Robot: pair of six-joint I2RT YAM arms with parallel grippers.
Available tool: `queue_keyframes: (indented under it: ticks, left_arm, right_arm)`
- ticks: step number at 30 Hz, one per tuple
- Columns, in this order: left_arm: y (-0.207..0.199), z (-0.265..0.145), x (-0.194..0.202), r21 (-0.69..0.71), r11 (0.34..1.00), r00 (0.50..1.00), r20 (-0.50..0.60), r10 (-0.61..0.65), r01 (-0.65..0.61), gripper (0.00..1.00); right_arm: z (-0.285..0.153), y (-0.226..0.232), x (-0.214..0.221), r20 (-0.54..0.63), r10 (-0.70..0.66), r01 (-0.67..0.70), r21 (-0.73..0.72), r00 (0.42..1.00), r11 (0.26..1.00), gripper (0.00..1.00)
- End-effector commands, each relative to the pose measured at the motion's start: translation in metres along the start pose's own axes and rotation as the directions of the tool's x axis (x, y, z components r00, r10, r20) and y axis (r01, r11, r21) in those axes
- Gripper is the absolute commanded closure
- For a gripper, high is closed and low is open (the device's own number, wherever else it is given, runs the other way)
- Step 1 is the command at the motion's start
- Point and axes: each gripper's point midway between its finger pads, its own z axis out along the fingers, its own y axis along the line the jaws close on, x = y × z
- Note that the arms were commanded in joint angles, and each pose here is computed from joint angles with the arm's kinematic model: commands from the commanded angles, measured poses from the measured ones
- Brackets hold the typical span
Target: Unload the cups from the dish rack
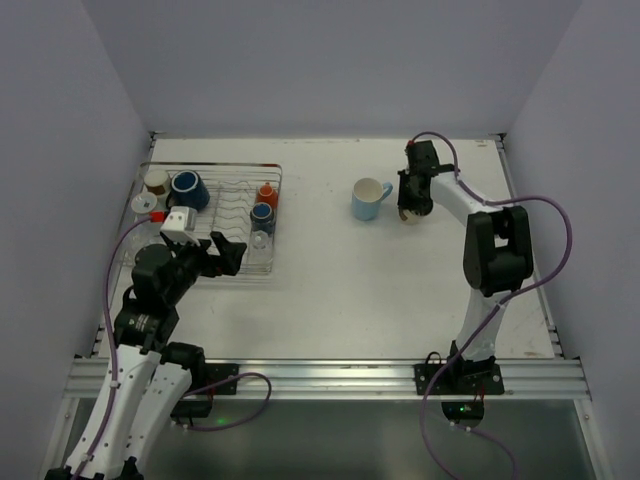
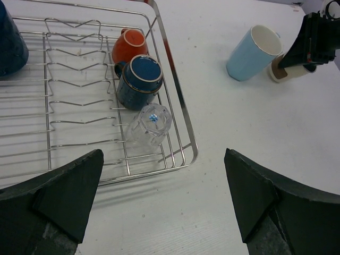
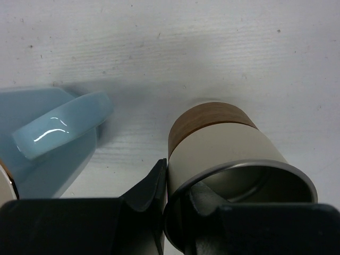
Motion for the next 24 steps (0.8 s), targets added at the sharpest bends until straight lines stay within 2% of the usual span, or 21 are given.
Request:
queue_keyframes:
  ticks: [1,3,4,7,10,13,14,16,17,18,19,24]
  left_arm:
    - [0.001,0.002,-0.004,-0.005,1.000,0.999,0.015,0.030,-0.030,0.00]
    - [0.002,0.003,-0.003,-0.010,1.000,1.000,0.012,0.028,-0.028,0.00]
    - [0.003,0.003,-0.004,-0.014,0.999,1.000,0.011,0.029,-0.029,0.00]
    - [0.006,0.004,-0.005,-0.032,0.999,1.000,0.008,0.027,-0.027,0.00]
    - [0.010,0.005,-0.008,-0.057,0.998,1.000,0.011,0.025,-0.024,0.00]
    - [0.020,0.007,-0.019,-0.130,0.992,0.999,0.034,0.001,0.003,0.00]
    - [0.023,0.008,-0.026,-0.160,0.987,0.999,0.044,-0.006,0.013,0.00]
    - [0.030,0.010,-0.034,-0.208,0.977,0.998,0.057,-0.030,0.042,0.00]
    - [0.031,0.009,-0.045,-0.231,0.972,0.996,0.078,-0.036,0.053,0.00]
    - [0.035,0.014,-0.041,-0.257,0.964,0.997,0.052,-0.055,0.066,0.00]
    - [0.038,0.013,-0.052,-0.284,0.956,0.996,0.075,-0.054,0.073,0.00]
    - [0.068,0.029,-0.067,-0.445,0.892,0.995,0.085,-0.047,0.080,0.00]
  right_arm:
    - [-0.003,0.009,-0.018,0.031,-0.010,0.011,-0.032,0.999,0.999,0.81]
    - [-0.004,0.009,-0.018,0.029,-0.010,0.011,-0.027,1.000,1.000,0.74]
    - [-0.006,0.008,-0.019,0.033,-0.009,0.009,-0.024,0.999,1.000,0.66]
    - [-0.023,0.012,-0.026,0.074,-0.002,0.005,-0.041,0.997,0.999,0.57]
    - [-0.046,0.021,-0.034,0.120,0.006,0.004,-0.083,0.993,0.997,0.53]
    - [-0.076,0.027,-0.038,0.184,0.023,-0.001,-0.120,0.983,0.993,0.44]
    - [-0.079,0.032,-0.030,0.183,0.026,0.003,-0.157,0.983,0.988,0.39]
    - [-0.111,0.044,-0.034,0.254,0.053,0.007,-0.230,0.966,0.973,0.32]
    - [-0.113,0.051,-0.024,0.269,0.052,0.025,-0.275,0.962,0.961,0.25]
    - [-0.123,0.065,-0.017,0.272,0.054,0.045,-0.348,0.961,0.937,0.22]
    - [-0.138,0.077,-0.003,0.291,0.042,0.078,-0.387,0.956,0.919,0.19]
    - [-0.177,0.111,0.021,0.380,0.072,0.139,-0.500,0.922,0.855,0.15]
